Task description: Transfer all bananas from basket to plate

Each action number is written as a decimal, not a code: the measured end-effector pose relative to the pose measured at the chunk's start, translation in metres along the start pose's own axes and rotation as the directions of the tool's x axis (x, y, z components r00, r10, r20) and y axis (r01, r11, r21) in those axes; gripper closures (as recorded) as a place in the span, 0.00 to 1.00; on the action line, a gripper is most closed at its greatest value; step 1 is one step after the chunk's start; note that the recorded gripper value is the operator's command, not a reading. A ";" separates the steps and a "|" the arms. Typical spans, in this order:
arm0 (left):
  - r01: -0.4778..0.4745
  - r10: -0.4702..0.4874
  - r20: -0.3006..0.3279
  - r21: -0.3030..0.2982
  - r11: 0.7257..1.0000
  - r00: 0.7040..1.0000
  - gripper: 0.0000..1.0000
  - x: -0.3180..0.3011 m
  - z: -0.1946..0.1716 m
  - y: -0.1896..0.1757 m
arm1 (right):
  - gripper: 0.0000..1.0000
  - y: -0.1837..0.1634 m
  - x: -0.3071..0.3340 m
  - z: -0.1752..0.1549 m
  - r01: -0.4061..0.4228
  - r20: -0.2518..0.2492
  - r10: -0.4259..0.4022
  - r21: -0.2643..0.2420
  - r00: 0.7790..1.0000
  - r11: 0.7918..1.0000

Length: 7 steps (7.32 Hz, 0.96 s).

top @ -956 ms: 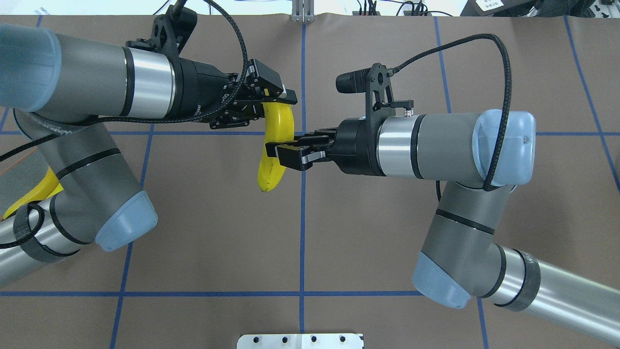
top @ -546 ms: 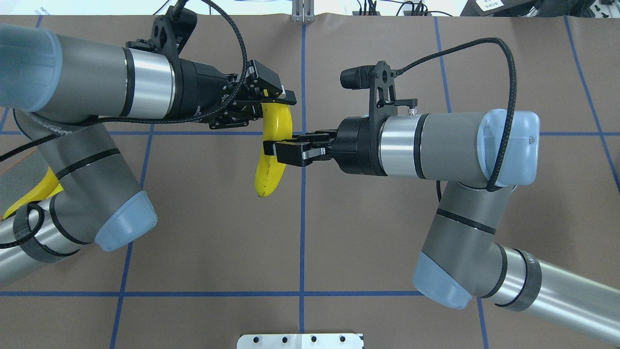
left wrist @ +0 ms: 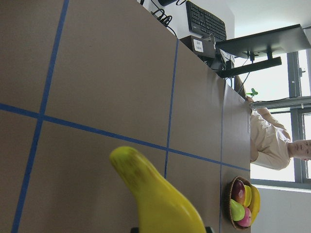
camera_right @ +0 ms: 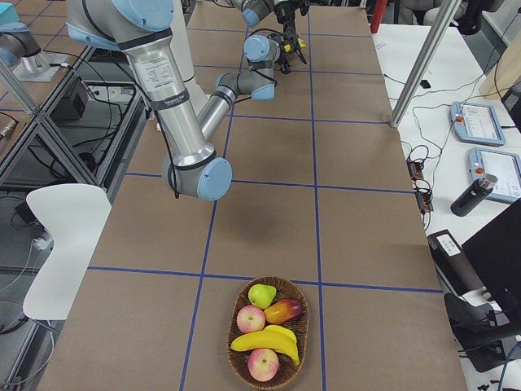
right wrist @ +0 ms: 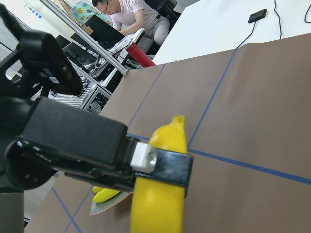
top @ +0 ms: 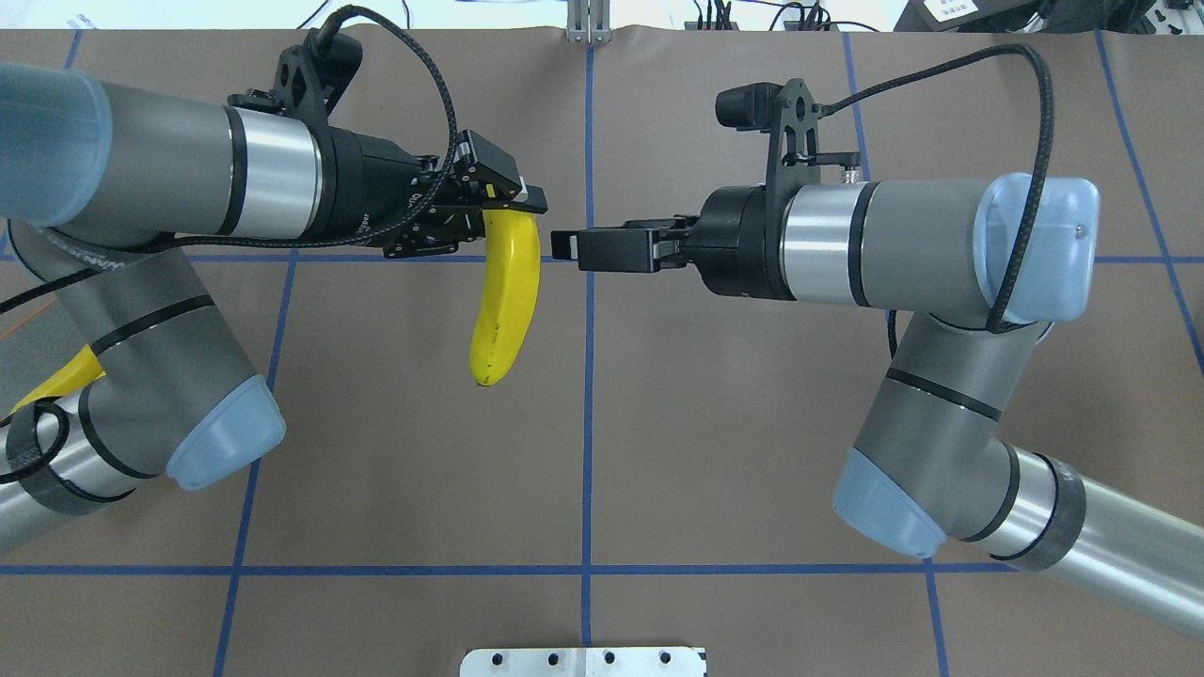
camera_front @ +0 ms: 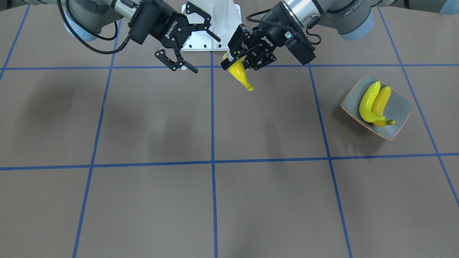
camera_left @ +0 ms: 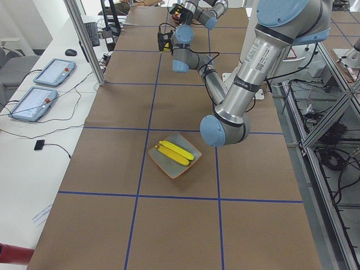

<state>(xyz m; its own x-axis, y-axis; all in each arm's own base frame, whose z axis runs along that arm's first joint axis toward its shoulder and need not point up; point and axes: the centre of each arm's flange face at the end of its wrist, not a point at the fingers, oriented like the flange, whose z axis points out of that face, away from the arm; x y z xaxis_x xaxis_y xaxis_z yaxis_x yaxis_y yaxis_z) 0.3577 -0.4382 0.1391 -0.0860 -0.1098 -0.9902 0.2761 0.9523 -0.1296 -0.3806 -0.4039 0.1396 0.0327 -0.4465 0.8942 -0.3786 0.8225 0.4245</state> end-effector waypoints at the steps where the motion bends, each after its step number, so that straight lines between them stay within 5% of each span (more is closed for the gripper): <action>1: 0.012 -0.012 0.030 0.009 1.000 0.999 1.00 -0.019 -0.004 -0.004 | 0.00 -0.010 0.019 -0.005 -0.010 -0.058 0.010 0.003 0.998 1.000; 4: -0.022 0.017 0.155 0.032 0.999 0.988 1.00 -0.097 -0.028 -0.011 | 0.00 -0.055 0.076 -0.028 -0.069 -0.268 0.053 -0.051 0.962 0.996; 7: -0.088 0.077 0.313 0.021 0.996 0.947 1.00 -0.191 -0.062 -0.011 | 0.00 -0.079 0.150 -0.070 -0.068 -0.387 0.023 -0.103 0.922 0.992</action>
<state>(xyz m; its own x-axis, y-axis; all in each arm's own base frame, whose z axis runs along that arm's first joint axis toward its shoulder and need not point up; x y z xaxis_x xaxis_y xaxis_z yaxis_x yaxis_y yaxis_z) 0.3118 -0.4096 0.3325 0.2395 -0.1194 -0.9635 0.3030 0.9520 -0.0426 -0.2806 -0.5115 0.2502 0.3793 -0.2565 0.8890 -0.2829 0.8827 0.3753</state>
